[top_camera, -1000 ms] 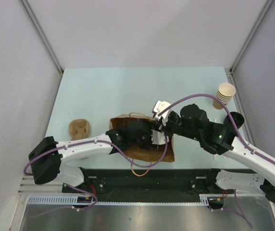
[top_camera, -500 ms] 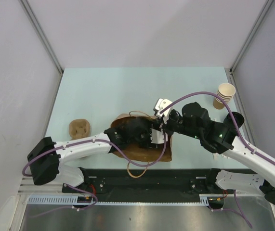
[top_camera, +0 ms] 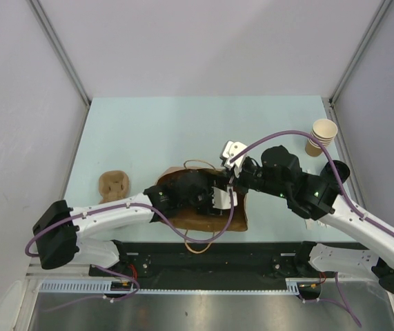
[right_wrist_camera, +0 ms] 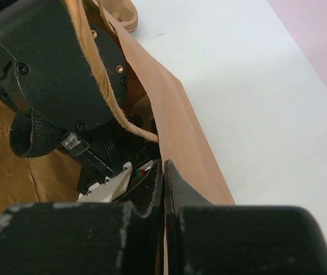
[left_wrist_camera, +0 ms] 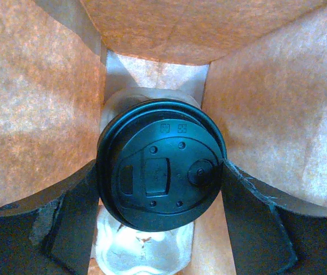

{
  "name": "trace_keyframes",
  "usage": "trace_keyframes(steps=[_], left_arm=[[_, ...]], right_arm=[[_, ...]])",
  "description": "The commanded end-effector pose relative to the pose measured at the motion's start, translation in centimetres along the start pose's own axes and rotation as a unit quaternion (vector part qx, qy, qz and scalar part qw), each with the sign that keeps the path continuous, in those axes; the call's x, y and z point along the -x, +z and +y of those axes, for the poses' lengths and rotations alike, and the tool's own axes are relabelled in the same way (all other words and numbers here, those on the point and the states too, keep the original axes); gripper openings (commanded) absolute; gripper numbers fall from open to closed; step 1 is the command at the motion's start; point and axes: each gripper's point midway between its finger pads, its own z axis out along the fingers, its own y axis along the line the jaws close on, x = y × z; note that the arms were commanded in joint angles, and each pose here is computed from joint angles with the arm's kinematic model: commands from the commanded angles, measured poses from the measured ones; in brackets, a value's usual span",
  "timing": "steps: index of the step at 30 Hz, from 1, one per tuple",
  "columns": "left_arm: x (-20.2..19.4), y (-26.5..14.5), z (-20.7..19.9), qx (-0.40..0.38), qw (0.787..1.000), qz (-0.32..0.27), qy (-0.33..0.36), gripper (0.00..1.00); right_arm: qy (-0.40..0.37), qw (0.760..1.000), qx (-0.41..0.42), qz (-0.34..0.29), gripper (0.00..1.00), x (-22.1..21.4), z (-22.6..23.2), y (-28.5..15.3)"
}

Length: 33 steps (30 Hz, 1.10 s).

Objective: Pack the takeout coffee

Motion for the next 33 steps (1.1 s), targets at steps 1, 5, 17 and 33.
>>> trace_keyframes(steps=[1, 5, 17, 33], left_arm=[[0.4, 0.5, 0.5, -0.002, 1.000, -0.013, -0.018, 0.04], [-0.8, 1.1, 0.2, -0.015, 1.000, 0.004, -0.027, 0.03], [-2.3, 2.3, 1.2, -0.057, 0.995, 0.036, -0.078, 0.02], [-5.8, 4.1, 1.6, -0.110, 0.980, 0.119, -0.117, 0.00]], right_arm=[[0.003, 0.999, -0.002, -0.046, 0.00, 2.4, -0.4, -0.5], [0.007, 0.999, 0.004, -0.044, 0.00, 2.3, -0.5, -0.4], [0.049, 0.998, 0.026, -0.032, 0.00, 0.6, -2.7, 0.7], [0.096, 0.995, 0.023, -0.005, 0.00, -2.3, -7.3, 2.7]])
